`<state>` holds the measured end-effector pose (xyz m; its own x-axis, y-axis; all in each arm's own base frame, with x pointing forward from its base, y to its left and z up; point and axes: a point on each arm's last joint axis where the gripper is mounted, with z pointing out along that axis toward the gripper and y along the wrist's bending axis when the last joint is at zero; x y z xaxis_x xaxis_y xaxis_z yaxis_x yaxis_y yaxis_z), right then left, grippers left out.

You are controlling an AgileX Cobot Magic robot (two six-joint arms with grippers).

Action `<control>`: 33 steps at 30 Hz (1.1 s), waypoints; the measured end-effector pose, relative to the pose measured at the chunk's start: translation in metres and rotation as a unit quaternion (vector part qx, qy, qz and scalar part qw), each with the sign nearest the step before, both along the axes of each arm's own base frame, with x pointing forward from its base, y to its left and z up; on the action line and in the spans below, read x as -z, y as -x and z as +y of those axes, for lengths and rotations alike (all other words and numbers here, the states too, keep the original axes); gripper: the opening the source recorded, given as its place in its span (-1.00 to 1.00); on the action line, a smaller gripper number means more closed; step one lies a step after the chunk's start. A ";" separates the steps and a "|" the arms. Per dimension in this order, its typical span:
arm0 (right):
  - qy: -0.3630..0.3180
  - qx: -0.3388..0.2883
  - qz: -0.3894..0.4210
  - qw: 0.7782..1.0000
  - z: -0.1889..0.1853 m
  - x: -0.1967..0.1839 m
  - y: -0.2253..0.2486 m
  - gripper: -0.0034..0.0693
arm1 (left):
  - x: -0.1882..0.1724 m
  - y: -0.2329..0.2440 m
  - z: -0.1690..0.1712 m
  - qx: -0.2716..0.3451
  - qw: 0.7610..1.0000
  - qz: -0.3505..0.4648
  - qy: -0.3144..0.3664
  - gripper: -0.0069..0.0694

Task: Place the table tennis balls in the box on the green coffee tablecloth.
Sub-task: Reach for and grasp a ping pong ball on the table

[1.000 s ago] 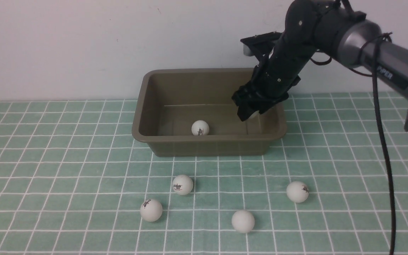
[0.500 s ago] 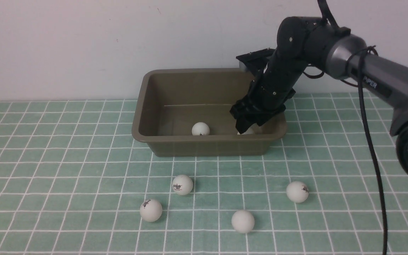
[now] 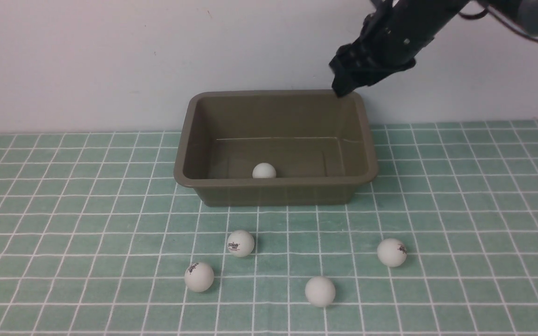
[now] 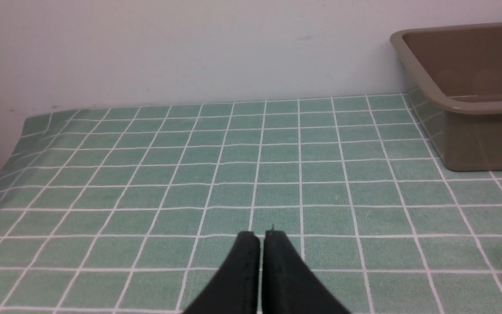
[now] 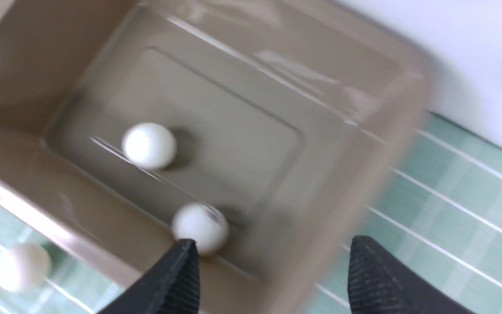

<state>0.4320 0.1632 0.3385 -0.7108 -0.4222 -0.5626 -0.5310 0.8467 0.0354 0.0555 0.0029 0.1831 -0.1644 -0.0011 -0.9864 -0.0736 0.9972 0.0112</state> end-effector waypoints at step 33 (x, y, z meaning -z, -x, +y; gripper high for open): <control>0.066 0.017 0.163 0.984 -0.030 0.144 0.094 0.25 | 0.000 0.000 0.000 0.000 1.000 0.000 0.000 -0.83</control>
<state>0.3379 0.1328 0.1945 -0.8594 -0.4486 -0.2454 -0.4805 0.8725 0.0880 0.0555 0.0029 0.1831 -0.1644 -0.0011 -0.9864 -0.0736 0.9972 0.0112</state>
